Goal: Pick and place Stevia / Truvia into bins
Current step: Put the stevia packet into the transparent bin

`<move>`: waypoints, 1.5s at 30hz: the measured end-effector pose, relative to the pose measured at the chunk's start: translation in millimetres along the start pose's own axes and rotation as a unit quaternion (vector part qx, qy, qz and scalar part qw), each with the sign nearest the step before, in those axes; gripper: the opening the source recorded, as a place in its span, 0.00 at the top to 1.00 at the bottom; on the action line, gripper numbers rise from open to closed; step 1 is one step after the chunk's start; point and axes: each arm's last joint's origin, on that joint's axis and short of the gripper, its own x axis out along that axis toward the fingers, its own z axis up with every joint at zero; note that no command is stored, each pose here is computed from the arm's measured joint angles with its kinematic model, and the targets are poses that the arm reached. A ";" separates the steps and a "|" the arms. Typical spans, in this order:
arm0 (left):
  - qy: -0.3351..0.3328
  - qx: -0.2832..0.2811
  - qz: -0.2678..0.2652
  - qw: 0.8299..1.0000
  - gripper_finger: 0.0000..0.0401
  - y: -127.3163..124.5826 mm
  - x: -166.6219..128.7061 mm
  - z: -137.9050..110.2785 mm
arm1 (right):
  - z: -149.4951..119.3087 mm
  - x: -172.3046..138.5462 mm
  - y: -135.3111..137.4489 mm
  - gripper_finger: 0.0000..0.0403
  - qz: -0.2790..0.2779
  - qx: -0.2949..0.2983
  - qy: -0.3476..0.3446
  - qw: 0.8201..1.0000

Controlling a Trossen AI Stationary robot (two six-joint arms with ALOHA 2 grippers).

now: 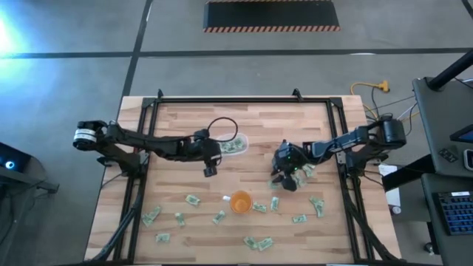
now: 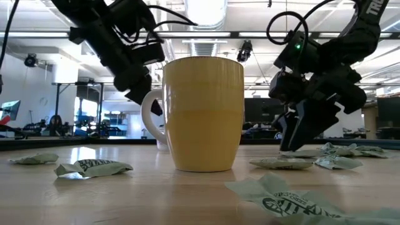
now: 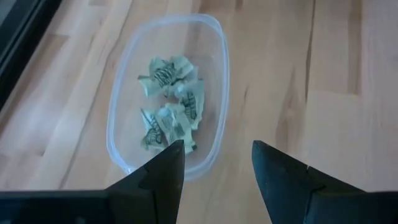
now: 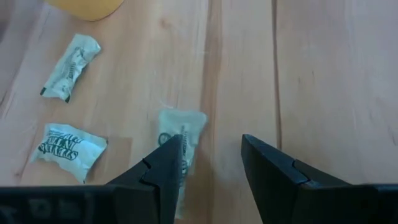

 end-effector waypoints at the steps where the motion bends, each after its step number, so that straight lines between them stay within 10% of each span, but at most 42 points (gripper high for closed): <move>1: 0.001 0.000 0.000 1.000 0.57 -0.1 0.5 -1.4 | 0.1 0.1 0.4 0.61 0.001 -0.002 -0.001 1.000; 29: 0.005 -0.010 0.002 1.000 0.57 0.1 1.9 -5.4 | -3.7 1.5 17.6 0.58 0.038 -0.046 0.040 0.997; 45: -0.008 -0.014 0.001 1.000 0.57 0.0 2.0 -3.2 | 3.5 2.1 20.9 0.90 -0.017 -0.110 0.033 0.993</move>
